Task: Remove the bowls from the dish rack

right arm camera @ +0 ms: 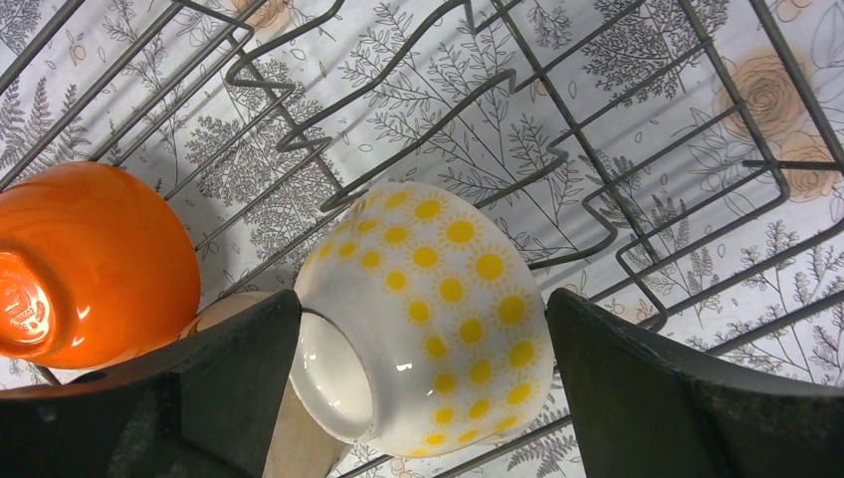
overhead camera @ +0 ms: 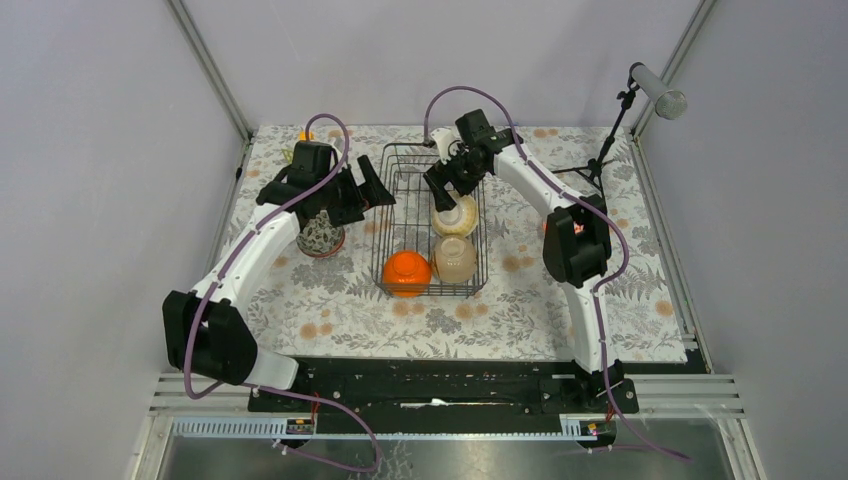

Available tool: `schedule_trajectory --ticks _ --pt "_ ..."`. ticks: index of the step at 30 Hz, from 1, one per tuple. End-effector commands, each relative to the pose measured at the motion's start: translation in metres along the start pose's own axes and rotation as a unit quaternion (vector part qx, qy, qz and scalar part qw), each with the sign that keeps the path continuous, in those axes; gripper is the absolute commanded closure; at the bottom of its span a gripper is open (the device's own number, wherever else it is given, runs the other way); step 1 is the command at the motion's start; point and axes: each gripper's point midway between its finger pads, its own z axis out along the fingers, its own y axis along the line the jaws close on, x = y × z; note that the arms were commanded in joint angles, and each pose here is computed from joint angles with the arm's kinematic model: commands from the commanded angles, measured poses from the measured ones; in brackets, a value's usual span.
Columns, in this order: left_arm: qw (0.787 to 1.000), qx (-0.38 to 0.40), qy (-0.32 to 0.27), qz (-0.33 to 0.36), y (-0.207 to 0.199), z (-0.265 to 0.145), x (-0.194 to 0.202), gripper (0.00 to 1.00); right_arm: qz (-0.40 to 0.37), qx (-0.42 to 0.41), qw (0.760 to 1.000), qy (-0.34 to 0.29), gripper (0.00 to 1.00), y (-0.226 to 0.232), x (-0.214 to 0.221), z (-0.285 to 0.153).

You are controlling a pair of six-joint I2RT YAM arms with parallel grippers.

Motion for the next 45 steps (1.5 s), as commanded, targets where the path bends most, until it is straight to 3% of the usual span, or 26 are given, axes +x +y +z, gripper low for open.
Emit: schedule_trajectory --ticks 1,18,27,39,45 --pt "0.999 0.021 -0.026 0.012 -0.018 -0.007 -0.017 0.02 0.019 -0.017 0.999 0.034 0.00 0.007 0.024 -0.002" --pt "0.999 0.021 -0.005 0.027 -0.031 0.005 -0.009 0.03 0.105 0.018 0.994 0.001 0.00 0.000 -0.001 -0.024" --pt "0.998 0.040 0.026 0.039 -0.047 0.018 0.014 0.04 0.143 -0.031 0.989 0.032 0.00 0.006 0.013 -0.013" --pt "0.998 0.037 0.019 0.050 -0.050 0.019 0.011 0.04 0.179 -0.106 0.978 0.009 0.01 0.032 0.003 -0.030" --pt "0.998 0.029 0.006 0.054 -0.047 0.016 0.008 0.04 0.186 -0.134 0.973 -0.005 0.10 0.047 -0.005 -0.044"
